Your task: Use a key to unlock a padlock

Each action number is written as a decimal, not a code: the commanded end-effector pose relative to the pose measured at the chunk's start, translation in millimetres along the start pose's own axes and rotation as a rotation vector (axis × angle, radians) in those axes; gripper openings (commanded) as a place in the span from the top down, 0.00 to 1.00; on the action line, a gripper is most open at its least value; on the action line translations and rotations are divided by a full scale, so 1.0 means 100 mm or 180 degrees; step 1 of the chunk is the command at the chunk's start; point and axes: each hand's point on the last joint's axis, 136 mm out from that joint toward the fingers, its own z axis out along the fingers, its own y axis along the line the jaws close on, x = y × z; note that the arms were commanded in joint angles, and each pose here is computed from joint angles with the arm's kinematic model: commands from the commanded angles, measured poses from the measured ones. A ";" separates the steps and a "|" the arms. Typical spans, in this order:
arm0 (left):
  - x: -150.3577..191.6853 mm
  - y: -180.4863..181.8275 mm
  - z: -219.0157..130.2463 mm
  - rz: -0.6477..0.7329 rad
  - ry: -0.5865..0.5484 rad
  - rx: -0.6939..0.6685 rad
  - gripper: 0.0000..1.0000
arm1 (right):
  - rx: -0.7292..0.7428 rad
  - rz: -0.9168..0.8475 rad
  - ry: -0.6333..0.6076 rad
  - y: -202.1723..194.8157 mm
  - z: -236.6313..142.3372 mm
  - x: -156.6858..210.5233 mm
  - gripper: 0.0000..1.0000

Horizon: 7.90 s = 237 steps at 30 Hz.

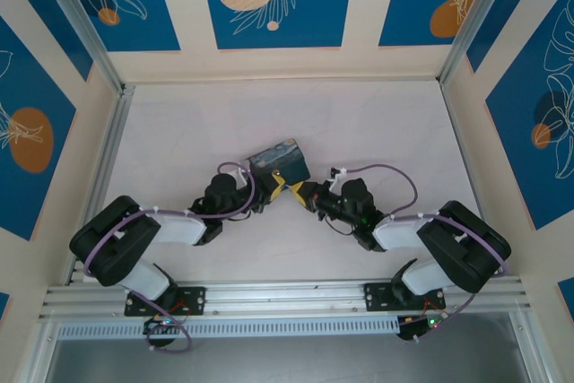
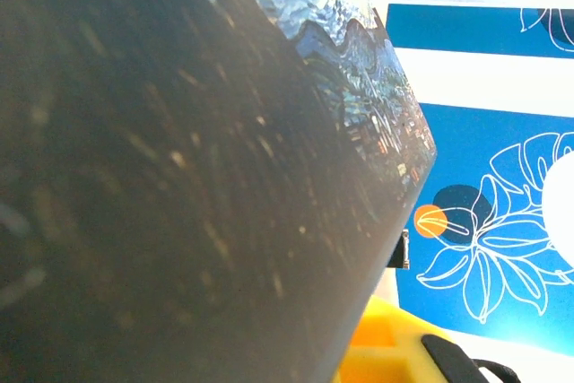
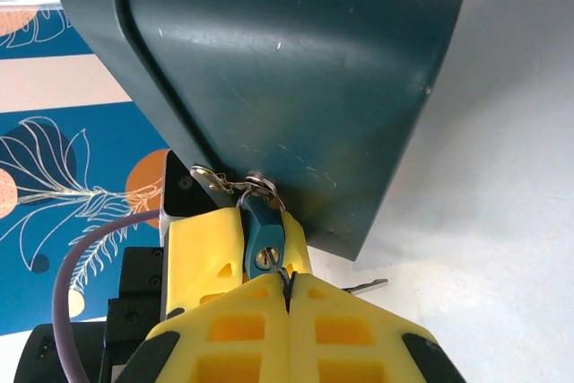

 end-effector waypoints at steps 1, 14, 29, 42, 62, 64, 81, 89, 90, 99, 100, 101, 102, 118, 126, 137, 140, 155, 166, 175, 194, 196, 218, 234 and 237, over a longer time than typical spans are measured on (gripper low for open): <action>0.06 -0.40 -0.04 0.0015 0.0086 0.0409 1.00 | -0.0197 -0.0192 -0.0010 0.15 0.04 -0.07 1.00; 0.05 -0.51 -0.08 0.0072 0.0052 0.0443 1.00 | -0.0480 -0.0155 0.0314 0.32 0.24 0.16 1.00; 0.16 -0.42 -0.07 0.0274 0.0213 0.0215 1.00 | -0.0500 0.0126 0.0238 0.35 0.36 0.06 1.00; 0.16 0.21 -0.12 0.0721 0.0178 -0.0401 1.00 | -0.0360 0.0366 0.0257 0.10 0.47 -0.04 1.00; -0.07 0.52 -0.17 0.0717 -0.0056 -0.0734 1.00 | 0.0928 -0.0452 0.0384 -0.40 -0.22 0.08 0.40; -0.06 0.51 -0.16 0.0731 -0.0002 -0.0756 1.00 | 0.1204 -0.0951 0.0354 -0.36 -0.33 0.06 0.40; 0.09 0.28 -0.07 0.0764 0.0395 -0.0827 1.00 | 0.1881 -0.3637 0.0383 -0.36 -0.16 0.14 0.59; 0.11 0.22 -0.05 0.0767 0.0463 -0.0820 1.00 | 0.1902 -0.4042 0.0261 -0.37 0.03 0.17 0.60; 0.11 0.23 -0.05 0.0764 0.0468 -0.0824 1.00 | 0.1896 -0.4079 0.0255 -0.36 0.05 0.18 0.60; 0.12 0.20 -0.03 0.0769 0.0489 -0.0804 1.00 | 0.1825 -0.4192 0.0339 -0.32 0.29 0.28 0.60; 0.12 0.20 -0.03 0.0766 0.0490 -0.0802 1.00 | 0.1829 -0.4196 0.0340 -0.32 0.31 0.28 0.61; 0.12 0.20 -0.03 0.0769 0.0493 -0.0799 1.00 | 0.1830 -0.4192 0.0330 -0.32 0.33 0.28 0.61; 0.12 0.21 -0.03 0.0765 0.0495 -0.0801 1.00 | 0.1834 -0.4189 0.0322 -0.32 0.34 0.27 0.62; 0.14 0.28 0.00 0.0746 0.0528 -0.0810 1.00 | 0.1542 -0.3896 0.0430 -0.17 0.36 0.24 1.00; 0.11 0.37 0.01 0.0791 0.0516 -0.0892 1.00 | 0.1009 -0.3403 0.0802 -0.08 0.13 0.36 0.65; 0.11 0.66 0.00 0.1002 0.0635 -0.1171 1.00 | 0.1013 -0.2590 0.0469 0.01 -0.27 0.15 0.55; 0.12 0.77 -0.04 0.1118 0.0712 -0.1313 0.86 | 0.0977 -0.2336 0.0539 -0.04 -0.26 0.22 0.53; 0.03 0.65 -0.37 0.1346 0.0468 -0.1455 0.18 | 0.0997 -0.1784 0.0679 -0.34 -0.09 0.49 0.48; -0.24 0.31 -0.71 0.1399 0.0069 -0.1472 0.09 | 0.1053 -0.1770 0.0494 -0.28 0.27 0.13 0.48; -0.19 0.43 -0.68 0.1308 0.0140 -0.1430 0.09 | 0.0939 -0.1913 0.0588 -0.02 0.46 -0.05 0.49; -0.09 0.65 -0.14 0.2220 0.0705 -0.1547 0.37 | 0.1178 -0.1567 0.0332 -0.46 -0.14 -0.10 0.51; -0.10 0.70 -0.06 0.2286 0.0727 -0.1581 0.38 | 0.1182 -0.1547 0.0311 -0.47 -0.19 -0.11 0.51; -0.25 0.96 0.38 0.2305 0.0364 -0.1632 0.55 | 0.1169 -0.1484 0.0284 -0.52 -0.27 -0.13 0.52; -0.13 0.74 0.55 0.2024 0.0468 -0.1553 0.98 | 0.1195 -0.1815 0.0329 -0.55 -0.27 -0.12 0.52; -0.09 0.68 0.56 0.1857 0.0543 -0.1648 1.00 | 0.1252 -0.2046 0.0324 -0.55 -0.26 -0.13 0.50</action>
